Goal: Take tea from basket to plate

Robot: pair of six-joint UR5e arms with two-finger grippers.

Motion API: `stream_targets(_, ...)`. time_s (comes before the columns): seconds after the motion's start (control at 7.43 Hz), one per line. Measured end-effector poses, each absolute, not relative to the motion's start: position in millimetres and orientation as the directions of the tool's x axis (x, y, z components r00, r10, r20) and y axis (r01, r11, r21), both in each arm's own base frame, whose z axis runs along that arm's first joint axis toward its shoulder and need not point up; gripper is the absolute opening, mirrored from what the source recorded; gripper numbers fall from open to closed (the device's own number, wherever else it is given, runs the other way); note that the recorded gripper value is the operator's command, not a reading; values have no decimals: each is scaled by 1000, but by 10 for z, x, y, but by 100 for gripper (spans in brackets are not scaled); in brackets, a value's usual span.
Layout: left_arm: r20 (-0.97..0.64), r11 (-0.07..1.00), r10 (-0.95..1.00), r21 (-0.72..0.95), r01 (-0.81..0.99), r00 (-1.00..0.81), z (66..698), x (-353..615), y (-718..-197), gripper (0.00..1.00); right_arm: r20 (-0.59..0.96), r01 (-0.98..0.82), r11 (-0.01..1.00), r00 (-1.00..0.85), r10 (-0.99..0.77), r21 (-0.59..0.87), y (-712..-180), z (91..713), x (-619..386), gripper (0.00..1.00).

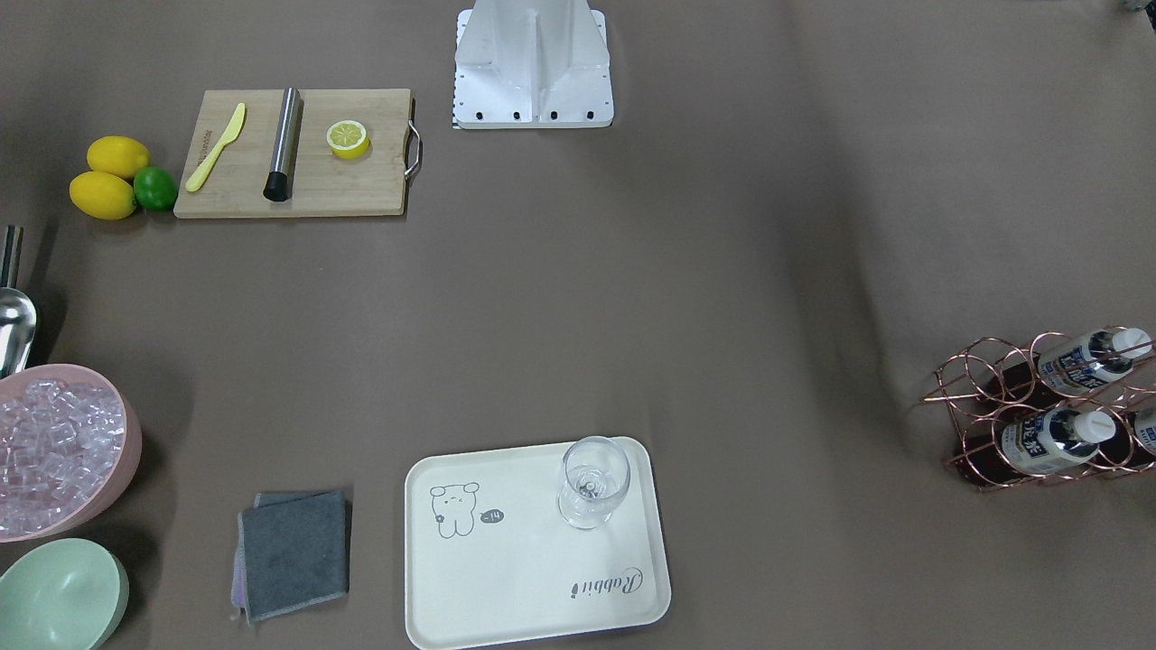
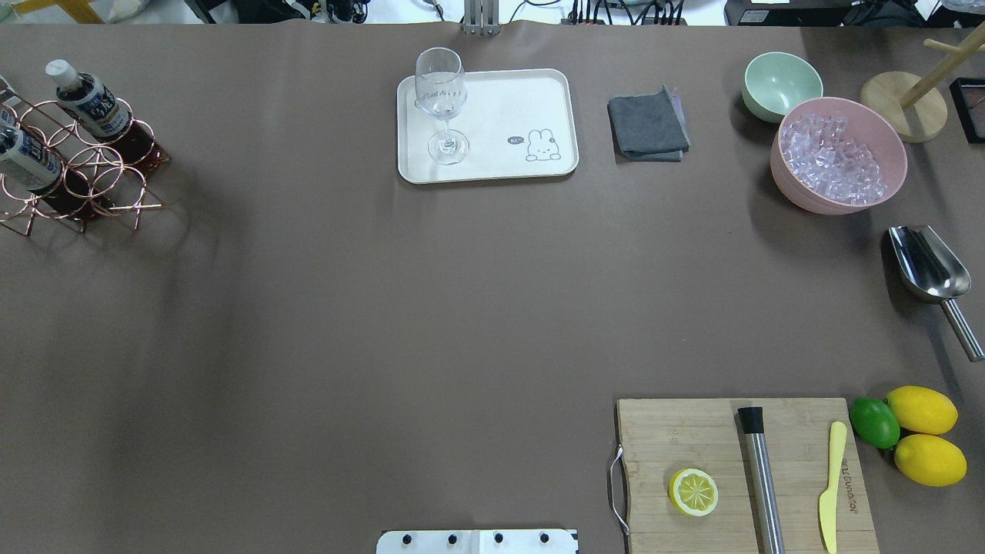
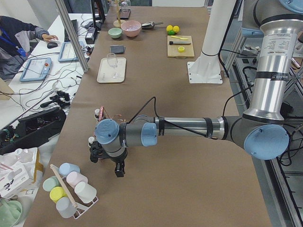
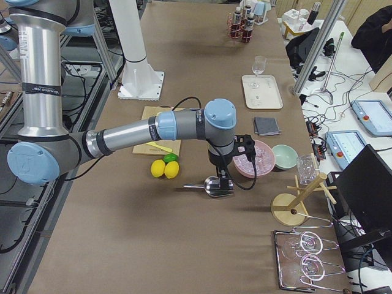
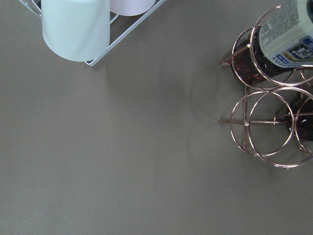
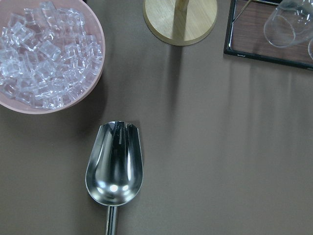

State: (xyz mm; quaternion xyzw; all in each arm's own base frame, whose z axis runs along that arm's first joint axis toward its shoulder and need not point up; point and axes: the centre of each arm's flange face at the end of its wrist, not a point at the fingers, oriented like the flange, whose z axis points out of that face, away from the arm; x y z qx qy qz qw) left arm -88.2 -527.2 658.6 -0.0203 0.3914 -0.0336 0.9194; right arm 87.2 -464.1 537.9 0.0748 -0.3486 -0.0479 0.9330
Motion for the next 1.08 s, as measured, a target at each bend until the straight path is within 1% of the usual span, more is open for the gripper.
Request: stream_targets(1.08, -718, 998, -65, -54, 38, 693, 6573, -879, -5279, 98, 640, 37, 984, 755, -140, 172, -4663, 5396, 876, 100)
